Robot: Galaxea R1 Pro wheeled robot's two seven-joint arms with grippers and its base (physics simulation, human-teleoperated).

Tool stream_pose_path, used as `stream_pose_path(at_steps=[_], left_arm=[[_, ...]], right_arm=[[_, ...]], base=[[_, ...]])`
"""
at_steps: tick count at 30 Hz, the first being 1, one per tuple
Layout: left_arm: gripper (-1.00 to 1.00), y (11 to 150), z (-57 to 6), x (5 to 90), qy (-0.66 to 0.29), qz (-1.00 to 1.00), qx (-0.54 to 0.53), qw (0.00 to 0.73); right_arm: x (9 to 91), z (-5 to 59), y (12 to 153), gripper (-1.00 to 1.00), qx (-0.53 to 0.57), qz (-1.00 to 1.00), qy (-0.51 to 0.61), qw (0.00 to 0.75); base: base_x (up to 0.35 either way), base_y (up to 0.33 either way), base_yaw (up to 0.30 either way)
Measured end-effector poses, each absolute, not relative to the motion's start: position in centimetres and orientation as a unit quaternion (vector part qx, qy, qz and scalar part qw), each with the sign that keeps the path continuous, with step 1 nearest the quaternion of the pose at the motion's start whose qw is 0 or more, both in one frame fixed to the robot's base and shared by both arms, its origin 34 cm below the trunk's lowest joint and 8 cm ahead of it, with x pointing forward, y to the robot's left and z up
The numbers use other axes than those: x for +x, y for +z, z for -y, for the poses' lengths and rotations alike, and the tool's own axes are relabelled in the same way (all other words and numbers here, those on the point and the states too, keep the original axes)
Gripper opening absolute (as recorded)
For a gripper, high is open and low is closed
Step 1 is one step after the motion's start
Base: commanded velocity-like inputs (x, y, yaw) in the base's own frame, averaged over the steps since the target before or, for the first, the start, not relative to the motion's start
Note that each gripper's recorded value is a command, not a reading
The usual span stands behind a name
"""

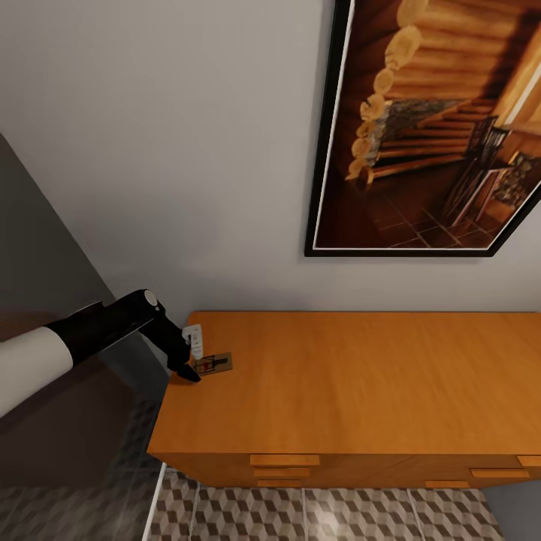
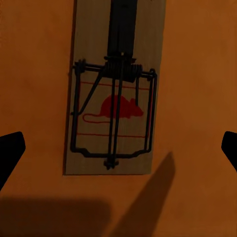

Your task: Take the four mousetraps from the cabinet in the bathroom and place them on the bathroom floor. Make sure all four end up on the same floor surface, and ensure that at least two of them are either under or directly next to the same bathroom sink.

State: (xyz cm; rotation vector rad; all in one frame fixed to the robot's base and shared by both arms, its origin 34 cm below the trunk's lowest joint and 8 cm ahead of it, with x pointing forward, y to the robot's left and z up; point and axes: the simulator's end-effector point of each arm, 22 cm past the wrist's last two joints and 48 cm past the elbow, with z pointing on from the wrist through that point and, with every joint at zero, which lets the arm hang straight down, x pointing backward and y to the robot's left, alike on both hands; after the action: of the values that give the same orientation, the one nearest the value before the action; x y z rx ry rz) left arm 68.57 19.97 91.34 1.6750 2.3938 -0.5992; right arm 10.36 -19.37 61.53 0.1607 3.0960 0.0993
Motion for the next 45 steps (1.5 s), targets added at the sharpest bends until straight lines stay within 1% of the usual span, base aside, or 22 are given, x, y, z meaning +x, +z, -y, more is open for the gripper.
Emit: stream_pose_path(at_steps=[45], left_arm=[[1.0, 90.86, -19.75, 68.58, -0.206, -0.801, 0.558, 0.074]], right_arm=[[9.7, 19.26, 61.56, -1.0, 0.052, -0.998, 0.032, 0.012]], base=[[0.0, 0.0, 0.0]])
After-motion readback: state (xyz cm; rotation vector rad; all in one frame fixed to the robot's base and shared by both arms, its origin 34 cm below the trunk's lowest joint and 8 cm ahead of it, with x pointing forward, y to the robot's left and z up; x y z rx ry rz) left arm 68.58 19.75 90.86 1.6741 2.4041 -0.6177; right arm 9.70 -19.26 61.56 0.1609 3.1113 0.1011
